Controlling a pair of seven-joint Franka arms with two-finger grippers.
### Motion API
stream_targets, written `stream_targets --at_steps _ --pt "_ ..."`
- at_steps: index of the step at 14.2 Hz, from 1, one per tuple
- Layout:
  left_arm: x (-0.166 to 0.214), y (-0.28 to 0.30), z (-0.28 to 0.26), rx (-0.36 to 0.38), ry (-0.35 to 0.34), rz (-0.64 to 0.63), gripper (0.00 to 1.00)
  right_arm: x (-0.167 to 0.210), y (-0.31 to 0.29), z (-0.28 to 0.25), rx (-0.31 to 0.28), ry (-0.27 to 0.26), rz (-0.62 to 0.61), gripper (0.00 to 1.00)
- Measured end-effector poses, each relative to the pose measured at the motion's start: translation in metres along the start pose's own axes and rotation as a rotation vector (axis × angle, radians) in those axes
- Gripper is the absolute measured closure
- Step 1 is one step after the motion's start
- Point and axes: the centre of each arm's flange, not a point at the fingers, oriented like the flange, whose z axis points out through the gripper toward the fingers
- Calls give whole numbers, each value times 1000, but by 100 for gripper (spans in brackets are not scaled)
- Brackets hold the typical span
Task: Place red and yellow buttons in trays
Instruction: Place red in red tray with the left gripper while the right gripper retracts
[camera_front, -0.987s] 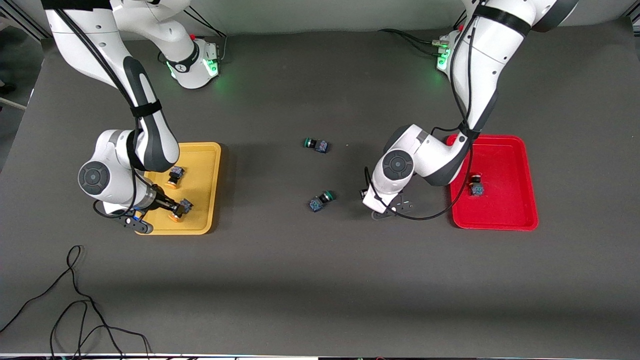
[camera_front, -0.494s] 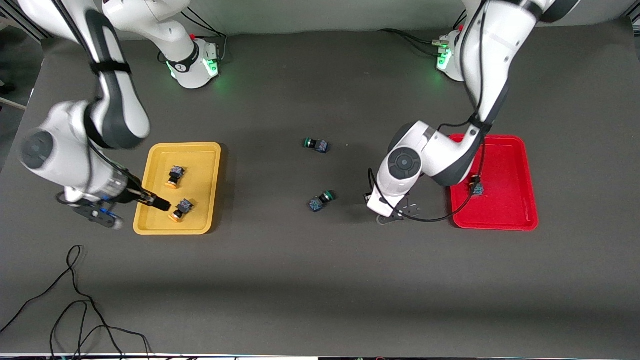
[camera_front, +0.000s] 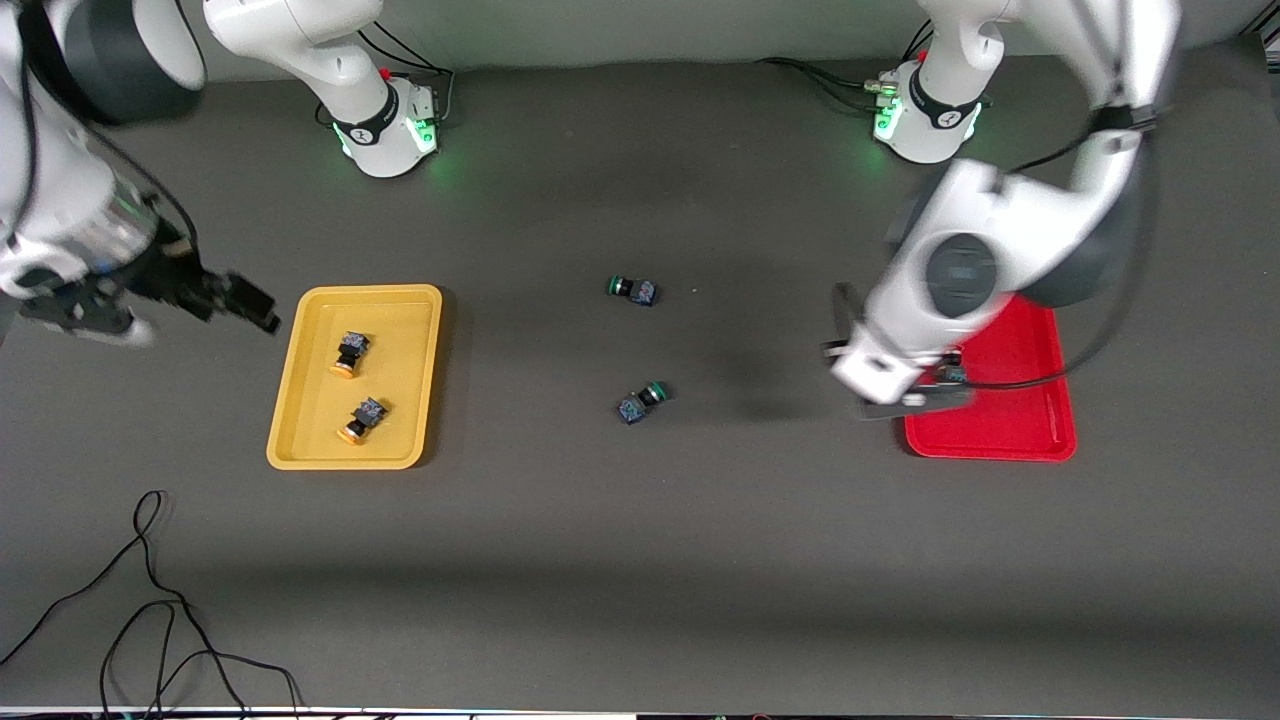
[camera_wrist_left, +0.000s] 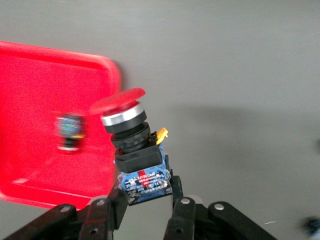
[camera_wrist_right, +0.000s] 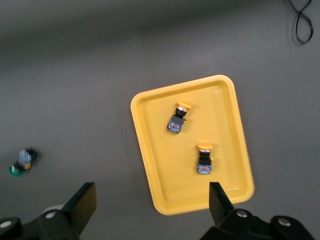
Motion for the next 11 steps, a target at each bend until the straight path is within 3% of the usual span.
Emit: stream_targets --at_steps 3,6,9,11 --pt "-6 -140 19 -12 -55 121 61 -12 12 -24 6 13 -76 0" --pt "-13 -239 67 -51 -12 203 61 -19 13 -36 4 6 -93 0" --pt "-26 -263 152 -62 48 263 61 -23 4 -50 1 4 -111 0" --pt "-30 -264 201 -71 50 295 60 -26 3 -55 -5 -18 -114 0"
